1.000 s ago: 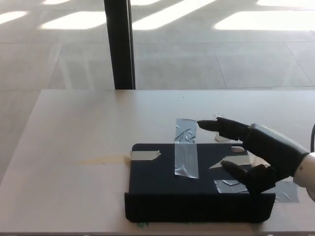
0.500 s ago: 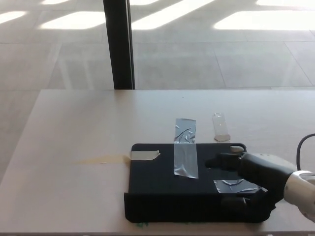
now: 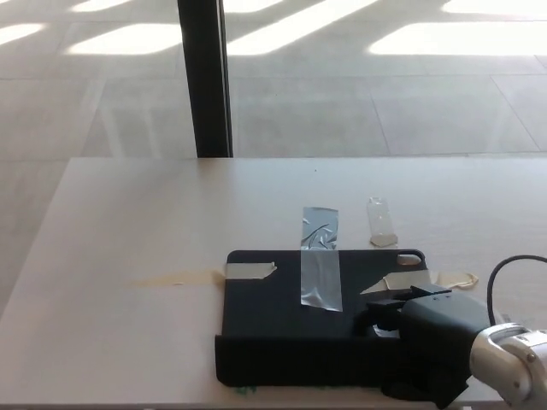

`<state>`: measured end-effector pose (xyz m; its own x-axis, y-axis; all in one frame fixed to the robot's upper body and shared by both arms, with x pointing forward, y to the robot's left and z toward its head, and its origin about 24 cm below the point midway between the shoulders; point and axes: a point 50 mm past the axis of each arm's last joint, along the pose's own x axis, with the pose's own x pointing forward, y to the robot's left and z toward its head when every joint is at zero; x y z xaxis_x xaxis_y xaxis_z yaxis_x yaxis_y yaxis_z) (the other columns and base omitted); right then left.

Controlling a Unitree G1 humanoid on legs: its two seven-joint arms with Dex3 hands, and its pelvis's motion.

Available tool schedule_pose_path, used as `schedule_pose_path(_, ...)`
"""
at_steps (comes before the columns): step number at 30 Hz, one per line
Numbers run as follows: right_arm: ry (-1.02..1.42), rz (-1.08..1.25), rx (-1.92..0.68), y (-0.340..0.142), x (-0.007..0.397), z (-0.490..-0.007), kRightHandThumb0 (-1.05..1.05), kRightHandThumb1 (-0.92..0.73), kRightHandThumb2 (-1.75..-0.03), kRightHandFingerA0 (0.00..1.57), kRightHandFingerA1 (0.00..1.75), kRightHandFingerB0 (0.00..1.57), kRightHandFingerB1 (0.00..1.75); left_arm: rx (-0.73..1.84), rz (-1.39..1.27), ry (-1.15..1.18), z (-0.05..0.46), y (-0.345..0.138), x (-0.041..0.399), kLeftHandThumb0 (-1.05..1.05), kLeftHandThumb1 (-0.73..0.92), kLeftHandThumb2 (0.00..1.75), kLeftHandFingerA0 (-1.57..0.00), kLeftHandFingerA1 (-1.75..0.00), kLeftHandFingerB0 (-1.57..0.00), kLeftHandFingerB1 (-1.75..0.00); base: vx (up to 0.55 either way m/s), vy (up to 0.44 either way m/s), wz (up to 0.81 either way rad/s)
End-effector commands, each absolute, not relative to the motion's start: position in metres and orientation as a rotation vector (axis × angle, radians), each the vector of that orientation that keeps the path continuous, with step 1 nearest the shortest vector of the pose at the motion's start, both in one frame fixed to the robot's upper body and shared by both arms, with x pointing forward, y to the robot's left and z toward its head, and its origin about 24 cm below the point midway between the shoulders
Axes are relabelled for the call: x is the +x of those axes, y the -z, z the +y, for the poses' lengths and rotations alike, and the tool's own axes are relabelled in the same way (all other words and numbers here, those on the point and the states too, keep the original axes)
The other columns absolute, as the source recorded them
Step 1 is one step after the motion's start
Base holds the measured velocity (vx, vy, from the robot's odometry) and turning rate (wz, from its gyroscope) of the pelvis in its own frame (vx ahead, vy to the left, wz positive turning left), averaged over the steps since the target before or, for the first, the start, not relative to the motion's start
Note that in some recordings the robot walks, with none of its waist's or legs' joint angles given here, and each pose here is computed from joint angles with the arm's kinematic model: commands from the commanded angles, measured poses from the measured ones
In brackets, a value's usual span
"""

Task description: The robot uses its right hand to open a folded tablet cover kept in the middle of the desk

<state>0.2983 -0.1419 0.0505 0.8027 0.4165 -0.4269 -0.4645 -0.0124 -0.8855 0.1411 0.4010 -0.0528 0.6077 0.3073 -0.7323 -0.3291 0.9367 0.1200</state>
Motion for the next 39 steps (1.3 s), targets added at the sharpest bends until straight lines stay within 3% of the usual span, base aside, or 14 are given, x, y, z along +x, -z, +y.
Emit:
schedule_pose_path(1, -0.751, 0.015, -1.498, -0.030, 0.276, -0.146, -0.78, -0.60, -0.96, 0.08, 0.54, 0.22, 0.46, -0.003, 0.820, -0.377, 0.408, 0.045, 0.144, -1.05, 0.70, 0.61, -0.45, -1.17, -0.26, -1.02, 0.00, 0.000, 0.00)
schedule_pose_path(3, -0.761, -0.014, -1.493, -0.028, 0.267, -0.147, -0.77, -0.59, -0.95, 0.08, 0.55, 0.22, 0.46, -0.001, 0.817, -0.380, 0.408, 0.044, 0.145, -1.05, 0.69, 0.62, -0.44, -1.18, -0.25, -1.06, 0.00, 0.000, 0.00)
schedule_pose_path(4, -0.764, -0.036, -1.494, -0.029, 0.263, -0.147, -0.73, -0.74, -0.64, 0.12, 0.52, 0.30, 0.33, -0.005, 0.816, -0.381, 0.409, 0.044, 0.146, -1.05, 0.68, 0.62, -0.44, -1.19, -0.25, -1.07, 0.00, 0.000, 0.00)
schedule_pose_path(5, -0.789, -0.045, -1.483, -0.031, 0.255, -0.148, -0.74, -0.59, -0.94, 0.10, 0.56, 0.21, 0.46, -0.016, 0.814, -0.391, 0.409, 0.043, 0.147, -1.05, 0.67, 0.62, -0.44, -1.21, -0.26, -1.09, 0.00, 0.000, 0.00)
schedule_pose_path(16, -0.791, -0.033, -1.365, -0.039, 0.208, -0.151, -0.71, -0.58, -0.93, 0.12, 0.55, 0.21, 0.45, 0.000, 0.802, -0.400, 0.411, 0.040, 0.149, -1.04, 0.70, 0.62, -0.47, -1.18, -0.28, -1.04, 0.00, 0.000, 0.00)
schedule_pose_path(17, -0.793, -0.033, -1.357, -0.038, 0.206, -0.151, -0.70, -0.76, -0.63, 0.14, 0.52, 0.27, 0.33, 0.000, 0.803, -0.402, 0.411, 0.040, 0.149, -1.05, 0.69, 0.62, -0.46, -1.19, -0.26, -1.07, 0.00, 0.000, 0.00)
schedule_pose_path(18, -0.797, -0.029, -1.337, -0.037, 0.200, -0.151, -0.72, -0.60, -0.93, 0.14, 0.56, 0.20, 0.45, -0.001, 0.803, -0.401, 0.411, 0.041, 0.149, -1.05, 0.69, 0.62, -0.44, -1.19, -0.25, -1.08, 0.00, 0.000, 0.00)
schedule_pose_path(19, -0.796, -0.021, -1.322, -0.037, 0.194, -0.151, -0.72, -0.60, -0.93, 0.14, 0.56, 0.20, 0.45, -0.002, 0.802, -0.399, 0.411, 0.040, 0.149, -1.05, 0.69, 0.62, -0.44, -1.19, -0.25, -1.08, 0.00, 0.000, 0.00)
schedule_pose_path(20, -0.797, -0.008, -1.293, -0.037, 0.190, -0.151, -0.69, -0.76, -0.62, 0.16, 0.51, 0.28, 0.32, 0.000, 0.806, -0.400, 0.411, 0.041, 0.148, -1.05, 0.70, 0.62, -0.45, -1.18, -0.26, -1.08, 0.00, 0.000, 0.00)
schedule_pose_path(22, -0.797, -0.005, -1.289, -0.037, 0.189, -0.151, -0.69, -0.76, -0.62, 0.16, 0.51, 0.28, 0.32, 0.001, 0.806, -0.400, 0.411, 0.041, 0.148, -1.05, 0.70, 0.62, -0.45, -1.18, -0.26, -1.08, 0.00, 0.000, 0.00)
schedule_pose_path(23, -0.808, 0.029, -1.251, -0.035, 0.183, -0.150, -0.70, -0.60, -0.91, 0.11, 0.52, 0.19, 0.44, 0.002, 0.799, -0.399, 0.412, 0.039, 0.149, -1.05, 0.70, 0.61, -0.46, -1.16, -0.28, -1.04, 0.00, 0.000, 0.00)
schedule_pose_path(30, -0.755, 0.108, -1.081, -0.019, 0.160, -0.145, -0.68, -0.60, -0.91, 0.12, 0.51, 0.20, 0.44, 0.002, 0.797, -0.399, 0.412, 0.039, 0.150, -1.05, 0.69, 0.62, -0.46, -1.21, -0.26, -1.07, 0.00, 0.000, 0.00)
schedule_pose_path(39, -0.773, 0.164, -1.087, -0.005, 0.145, -0.142, -0.69, -0.62, -0.93, 0.08, 0.51, 0.17, 0.43, 0.017, 0.798, -0.393, 0.414, 0.036, 0.151, -1.04, 0.71, 0.61, -0.47, -1.18, -0.28, -1.02, 0.00, 0.000, 0.00)
